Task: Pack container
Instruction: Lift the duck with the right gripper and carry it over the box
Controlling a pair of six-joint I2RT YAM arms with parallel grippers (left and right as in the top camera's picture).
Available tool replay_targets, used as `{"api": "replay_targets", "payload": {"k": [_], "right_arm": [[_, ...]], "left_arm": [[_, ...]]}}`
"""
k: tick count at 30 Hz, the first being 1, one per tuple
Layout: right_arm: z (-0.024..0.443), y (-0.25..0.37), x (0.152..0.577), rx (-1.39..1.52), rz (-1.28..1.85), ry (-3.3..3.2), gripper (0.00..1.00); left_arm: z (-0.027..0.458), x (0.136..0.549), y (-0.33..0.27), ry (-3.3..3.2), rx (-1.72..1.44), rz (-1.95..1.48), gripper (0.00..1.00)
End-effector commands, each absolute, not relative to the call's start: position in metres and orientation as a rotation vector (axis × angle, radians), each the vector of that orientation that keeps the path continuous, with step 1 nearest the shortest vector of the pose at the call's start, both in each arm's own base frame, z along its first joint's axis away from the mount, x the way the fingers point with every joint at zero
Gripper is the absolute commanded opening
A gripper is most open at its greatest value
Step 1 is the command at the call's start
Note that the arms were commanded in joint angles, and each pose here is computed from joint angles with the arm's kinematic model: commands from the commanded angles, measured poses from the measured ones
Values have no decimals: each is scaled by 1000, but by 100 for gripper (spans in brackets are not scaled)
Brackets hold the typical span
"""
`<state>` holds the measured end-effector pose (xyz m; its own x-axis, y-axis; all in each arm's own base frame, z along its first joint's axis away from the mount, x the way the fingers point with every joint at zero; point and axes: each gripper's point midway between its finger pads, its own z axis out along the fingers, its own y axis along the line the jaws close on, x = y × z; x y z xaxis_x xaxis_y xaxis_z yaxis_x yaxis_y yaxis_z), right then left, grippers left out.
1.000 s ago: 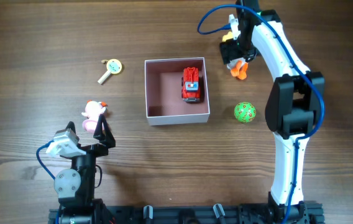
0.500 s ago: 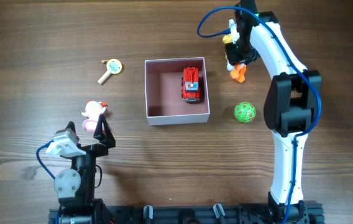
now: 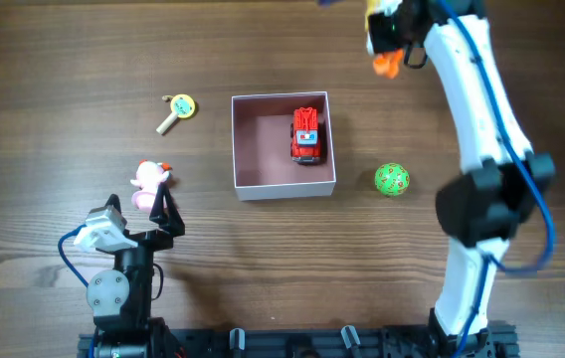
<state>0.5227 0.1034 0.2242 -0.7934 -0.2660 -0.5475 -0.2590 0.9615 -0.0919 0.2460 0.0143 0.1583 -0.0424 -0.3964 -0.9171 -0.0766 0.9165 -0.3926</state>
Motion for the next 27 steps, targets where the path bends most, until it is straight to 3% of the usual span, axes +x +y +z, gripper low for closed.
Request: {"api": "replay_targets", "payload": {"k": [1,5,13,20,27], "right_arm": [[299,159,491,-503,80,2350,26],[318,205,457,-589,150,2314,26],[286,245,411,-865,137,2390,27],[258,277,396,-1257,259,2295,28],[214,286,404,-1433,254,2292,33]], "left_arm": [[157,246,14,1610,-378,-279,100],[157,246,14,1610,-378,-279,100],[157,246,14,1610,-378,-279,100],[157,246,14,1610,-378,-279,100],[157,246,14,1610,-378,-279,100]]}}
